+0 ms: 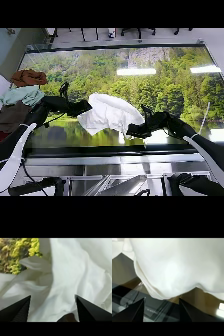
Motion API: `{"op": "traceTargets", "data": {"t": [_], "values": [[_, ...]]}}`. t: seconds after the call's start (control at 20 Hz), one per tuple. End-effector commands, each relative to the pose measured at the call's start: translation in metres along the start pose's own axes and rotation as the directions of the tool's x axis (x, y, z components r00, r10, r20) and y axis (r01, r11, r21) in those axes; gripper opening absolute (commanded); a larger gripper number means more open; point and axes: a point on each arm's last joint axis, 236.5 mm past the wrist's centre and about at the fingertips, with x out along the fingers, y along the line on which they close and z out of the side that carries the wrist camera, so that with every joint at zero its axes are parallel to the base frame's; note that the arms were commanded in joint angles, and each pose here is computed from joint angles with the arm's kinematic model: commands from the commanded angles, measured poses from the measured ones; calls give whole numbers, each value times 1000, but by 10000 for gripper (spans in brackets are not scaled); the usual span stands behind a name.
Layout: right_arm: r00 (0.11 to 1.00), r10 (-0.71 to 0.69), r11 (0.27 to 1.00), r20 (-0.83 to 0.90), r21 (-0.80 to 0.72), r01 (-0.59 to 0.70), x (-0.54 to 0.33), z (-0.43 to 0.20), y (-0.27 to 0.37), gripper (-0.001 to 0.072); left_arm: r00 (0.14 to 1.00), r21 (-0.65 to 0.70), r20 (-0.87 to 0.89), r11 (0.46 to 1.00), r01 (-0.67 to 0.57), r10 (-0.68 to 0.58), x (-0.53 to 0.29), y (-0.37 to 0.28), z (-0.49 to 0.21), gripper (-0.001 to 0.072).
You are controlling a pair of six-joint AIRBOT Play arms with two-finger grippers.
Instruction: Fold the shirts.
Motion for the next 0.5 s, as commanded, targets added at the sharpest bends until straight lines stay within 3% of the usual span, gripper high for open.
{"op": "traceTargets", "data": {"t": [0.0, 0.05, 0.1, 0.15, 0.2, 0.25, 0.45], "values": [[1000, 6, 1000, 23, 18, -7, 8, 8, 0, 366, 1000, 50, -25, 999, 20, -18, 24, -23, 9, 606], [1000, 6, 1000, 23, 18, -6, 8, 8, 0, 368, 998, 60, -54, 998, 22, -19, 32, -26, 4, 605], [1000, 6, 1000, 23, 18, -6, 8, 8, 0, 366, 997, 66, -79, 998, 23, -17, 38, -27, -1, 545], [1000, 6, 1000, 23, 17, -6, 8, 8, 0, 323, 995, 66, -97, 998, 22, -16, 41, -27, -4, 356], [1000, 6, 1000, 23, 16, -6, 7, 8, 0, 134, 994, 64, -109, 998, 23, -16, 42, -26, -5, 186], [1000, 6, 1000, 19, -1, -6, 7, 7, 0, 43, 993, 61, -116, 998, 24, -17, 39, -25, -4, 113], [1000, 10, 999, 26, -32, -9, 6, 9, 2, 18, 991, 49, -135, 998, 31, -24, 17, -20, 5, 95]]}}
